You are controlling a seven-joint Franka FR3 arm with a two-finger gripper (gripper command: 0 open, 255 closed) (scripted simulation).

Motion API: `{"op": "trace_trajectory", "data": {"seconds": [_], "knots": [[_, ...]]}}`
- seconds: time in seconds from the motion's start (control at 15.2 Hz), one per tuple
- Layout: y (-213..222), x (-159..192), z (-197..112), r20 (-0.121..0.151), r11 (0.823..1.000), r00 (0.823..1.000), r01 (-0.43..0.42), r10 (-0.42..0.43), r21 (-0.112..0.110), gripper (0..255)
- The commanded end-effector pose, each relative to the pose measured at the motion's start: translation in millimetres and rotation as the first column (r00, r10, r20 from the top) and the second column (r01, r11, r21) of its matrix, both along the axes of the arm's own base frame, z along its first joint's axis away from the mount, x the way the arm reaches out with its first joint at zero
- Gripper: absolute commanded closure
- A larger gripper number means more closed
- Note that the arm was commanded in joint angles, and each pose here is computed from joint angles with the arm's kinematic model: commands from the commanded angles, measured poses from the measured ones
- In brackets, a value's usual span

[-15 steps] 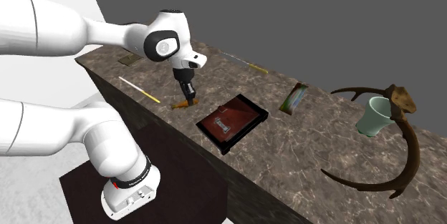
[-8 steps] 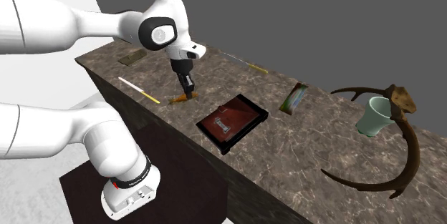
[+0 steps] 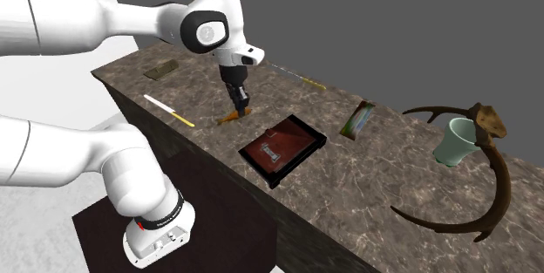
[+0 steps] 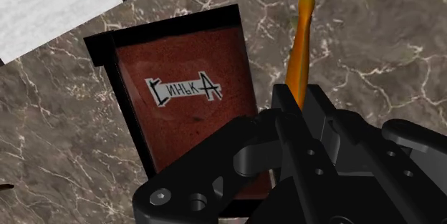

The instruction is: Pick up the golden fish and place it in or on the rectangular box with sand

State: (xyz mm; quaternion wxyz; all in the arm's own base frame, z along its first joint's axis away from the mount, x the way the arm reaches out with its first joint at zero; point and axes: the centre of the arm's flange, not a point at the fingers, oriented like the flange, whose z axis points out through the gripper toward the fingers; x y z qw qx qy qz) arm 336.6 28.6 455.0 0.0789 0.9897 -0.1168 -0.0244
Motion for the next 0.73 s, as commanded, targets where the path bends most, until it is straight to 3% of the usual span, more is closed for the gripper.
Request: {"op": "trace_trajectory", "data": {"seconds": [0.0, 0.66], "knots": [[-20, 17, 4, 0.0, 1.0, 1.0, -0.001, 0.001, -0.001, 255], [-123, 99, 11, 0.0, 1.0, 1.0, -0.001, 0.001, -0.001, 255]]}}
